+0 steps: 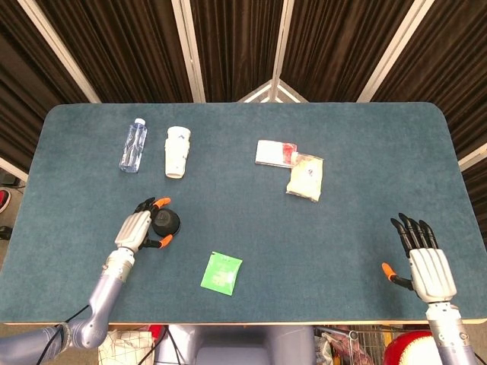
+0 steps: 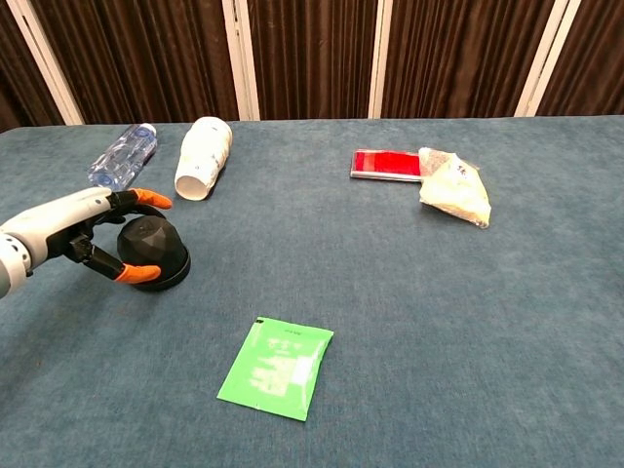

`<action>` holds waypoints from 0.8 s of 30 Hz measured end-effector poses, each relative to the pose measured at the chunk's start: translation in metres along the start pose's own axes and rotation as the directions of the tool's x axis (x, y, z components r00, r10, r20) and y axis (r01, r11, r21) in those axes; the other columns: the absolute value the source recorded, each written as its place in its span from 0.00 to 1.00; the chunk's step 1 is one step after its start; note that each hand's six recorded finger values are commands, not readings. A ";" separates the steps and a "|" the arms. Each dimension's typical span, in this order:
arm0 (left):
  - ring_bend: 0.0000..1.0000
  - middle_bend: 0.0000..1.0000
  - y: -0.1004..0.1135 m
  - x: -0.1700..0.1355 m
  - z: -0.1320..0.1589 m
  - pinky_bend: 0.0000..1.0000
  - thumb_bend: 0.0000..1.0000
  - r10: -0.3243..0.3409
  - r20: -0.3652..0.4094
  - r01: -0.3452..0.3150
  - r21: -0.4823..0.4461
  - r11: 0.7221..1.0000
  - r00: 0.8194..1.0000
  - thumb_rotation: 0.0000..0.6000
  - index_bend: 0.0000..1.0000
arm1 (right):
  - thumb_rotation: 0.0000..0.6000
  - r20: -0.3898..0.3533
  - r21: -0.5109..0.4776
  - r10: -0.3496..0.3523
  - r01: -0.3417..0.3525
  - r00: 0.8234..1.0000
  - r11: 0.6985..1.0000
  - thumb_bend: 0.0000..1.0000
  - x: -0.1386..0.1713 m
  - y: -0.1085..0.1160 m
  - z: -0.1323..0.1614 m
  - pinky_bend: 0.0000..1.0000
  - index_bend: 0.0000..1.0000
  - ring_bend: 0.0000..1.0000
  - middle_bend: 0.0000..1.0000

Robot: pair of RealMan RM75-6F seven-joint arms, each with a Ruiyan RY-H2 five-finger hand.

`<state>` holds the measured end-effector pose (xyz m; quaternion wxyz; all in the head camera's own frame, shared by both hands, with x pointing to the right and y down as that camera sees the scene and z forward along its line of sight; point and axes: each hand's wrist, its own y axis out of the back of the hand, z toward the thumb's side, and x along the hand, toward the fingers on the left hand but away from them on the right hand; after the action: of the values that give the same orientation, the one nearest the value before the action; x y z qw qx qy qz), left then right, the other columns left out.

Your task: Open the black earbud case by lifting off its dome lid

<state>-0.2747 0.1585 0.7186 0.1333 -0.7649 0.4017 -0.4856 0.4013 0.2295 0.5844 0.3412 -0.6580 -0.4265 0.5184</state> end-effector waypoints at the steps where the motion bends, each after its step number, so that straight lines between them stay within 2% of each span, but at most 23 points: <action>1: 0.00 0.16 0.000 0.000 -0.001 0.00 0.39 0.002 -0.002 -0.002 0.001 1.000 1.000 1.00 0.15 | 1.00 0.000 0.000 0.000 0.000 1.000 1.000 0.29 0.000 0.000 0.000 0.01 0.07 0.07 0.02; 9: 0.00 0.18 0.003 0.000 -0.004 0.00 0.39 0.012 -0.015 -0.012 0.010 1.000 1.000 1.00 0.15 | 1.00 0.001 0.000 0.005 -0.005 1.000 1.000 0.29 -0.002 0.000 0.001 0.01 0.07 0.07 0.02; 11: 0.00 0.22 0.003 0.000 -0.005 0.00 0.43 0.013 -0.018 -0.013 0.011 1.000 1.000 1.00 0.15 | 1.00 0.000 -0.002 0.005 -0.005 1.000 1.000 0.29 -0.002 -0.001 0.002 0.01 0.07 0.07 0.02; 15: 0.00 0.35 0.003 0.000 -0.006 0.00 0.56 0.020 -0.019 -0.020 0.009 1.000 1.000 1.00 0.16 | 1.00 0.002 -0.001 0.005 -0.005 1.000 1.000 0.29 -0.002 0.000 0.001 0.01 0.07 0.07 0.02; 18: 0.00 0.42 0.003 0.001 -0.004 0.00 0.59 0.028 -0.016 -0.028 0.000 1.000 0.999 1.00 0.17 | 1.00 0.006 -0.002 0.004 -0.004 1.000 1.000 0.29 -0.003 0.000 0.000 0.01 0.07 0.07 0.02; 24: 0.00 0.43 0.005 0.002 -0.001 0.00 0.59 0.048 -0.014 -0.048 -0.014 0.999 0.999 1.00 0.18 | 1.00 0.005 -0.002 0.007 -0.007 1.000 1.000 0.29 -0.004 0.000 0.001 0.01 0.07 0.07 0.02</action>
<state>-0.2779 0.1545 0.7176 0.1367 -0.7528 0.4242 -0.4845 0.4003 0.2261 0.5858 0.3377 -0.6586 -0.4258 0.5205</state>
